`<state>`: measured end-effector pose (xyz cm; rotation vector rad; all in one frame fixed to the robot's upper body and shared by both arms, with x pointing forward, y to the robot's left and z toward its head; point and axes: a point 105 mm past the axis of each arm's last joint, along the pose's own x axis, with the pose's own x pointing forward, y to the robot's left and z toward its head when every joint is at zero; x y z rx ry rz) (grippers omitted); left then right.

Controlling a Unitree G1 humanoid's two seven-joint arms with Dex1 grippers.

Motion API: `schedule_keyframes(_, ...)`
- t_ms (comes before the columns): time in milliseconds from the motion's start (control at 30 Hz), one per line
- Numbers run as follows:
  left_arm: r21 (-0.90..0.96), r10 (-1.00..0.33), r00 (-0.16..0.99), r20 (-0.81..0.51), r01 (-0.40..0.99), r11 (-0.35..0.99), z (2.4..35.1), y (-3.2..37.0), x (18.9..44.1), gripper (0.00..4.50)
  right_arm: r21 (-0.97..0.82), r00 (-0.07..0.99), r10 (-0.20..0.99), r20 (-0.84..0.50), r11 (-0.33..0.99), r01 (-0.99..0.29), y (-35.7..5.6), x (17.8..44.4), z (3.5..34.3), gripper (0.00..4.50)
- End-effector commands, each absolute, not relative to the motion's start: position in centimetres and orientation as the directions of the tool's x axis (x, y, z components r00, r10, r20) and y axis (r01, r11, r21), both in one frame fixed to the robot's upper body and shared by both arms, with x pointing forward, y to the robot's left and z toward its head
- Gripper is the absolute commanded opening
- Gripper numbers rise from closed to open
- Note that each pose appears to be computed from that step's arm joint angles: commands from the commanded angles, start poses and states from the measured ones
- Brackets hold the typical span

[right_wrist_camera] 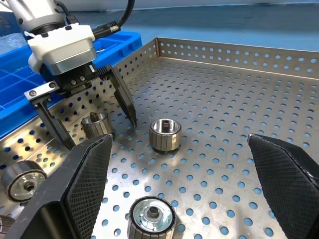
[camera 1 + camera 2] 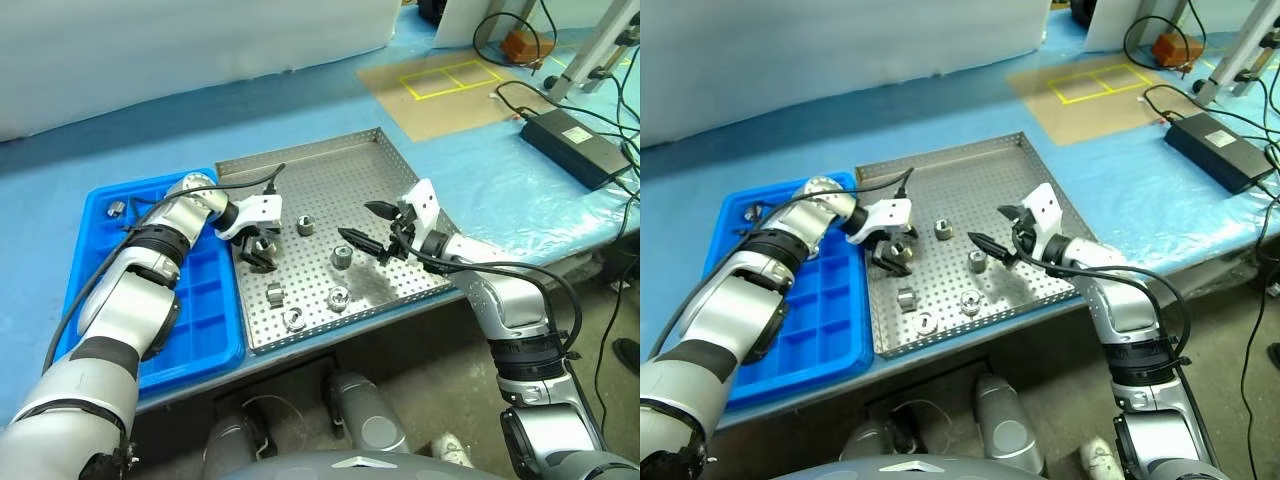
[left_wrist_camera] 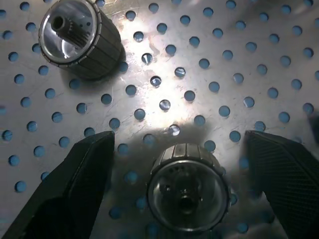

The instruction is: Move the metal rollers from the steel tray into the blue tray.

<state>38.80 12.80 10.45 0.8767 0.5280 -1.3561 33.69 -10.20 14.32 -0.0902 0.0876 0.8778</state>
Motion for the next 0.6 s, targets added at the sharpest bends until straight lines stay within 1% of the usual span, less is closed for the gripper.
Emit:
schedule_keyframes(33, 0.252, -0.583, 0.194, -0.789, 0.968, -0.019, 11.1, 14.1, 39.0, 4.5, -0.057, 0.63, 0.773, -0.072, 0.627, -0.777, -9.8, 33.5, 15.4, 4.48)
schedule_keyframes(300, 0.217, -0.583, 0.139, -0.801, 0.974, -0.065, 10.2, 14.4, 38.0, 4.5, -0.058, 0.621, 0.781, -0.064, 0.618, -0.784, -9.3, 34.0, 15.5, 4.48)
schedule_keyframes(400, 0.179, -0.603, 0.082, -0.793, 0.979, -0.102, 10.1, 14.1, 37.2, 3.9, -0.058, 0.619, 0.783, -0.063, 0.616, -0.785, -9.3, 33.9, 15.5, 4.5)
schedule_keyframes(433, 0.171, -0.603, 0.068, -0.795, 0.978, -0.115, 10.1, 14.2, 37.0, 3.58, -0.059, 0.62, 0.782, -0.065, 0.617, -0.785, -9.3, 33.9, 15.5, 4.5)
schedule_keyframes(500, 0.204, -0.585, 0.121, -0.802, 0.976, -0.078, 9.9, 14.5, 37.5, 2.89, -0.059, 0.621, 0.781, -0.067, 0.618, -0.784, -9.3, 33.9, 15.4, 4.5)
schedule_keyframes(533, 0.204, -0.579, 0.118, -0.806, 0.975, -0.086, 9.7, 14.6, 37.4, 2.58, -0.059, 0.621, 0.781, -0.067, 0.618, -0.784, -9.3, 33.9, 15.4, 4.5)
schedule_keyframes(567, 0.201, -0.577, 0.111, -0.809, 0.975, -0.095, 9.6, 14.7, 37.2, 2.58, -0.059, 0.62, 0.782, -0.068, 0.617, -0.785, -9.3, 33.9, 15.4, 4.5)
schedule_keyframes(600, 0.187, -0.582, 0.091, -0.808, 0.977, -0.107, 9.6, 14.8, 36.9, 2.29, -0.059, 0.62, 0.782, -0.068, 0.617, -0.785, -9.3, 33.9, 15.4, 4.5)
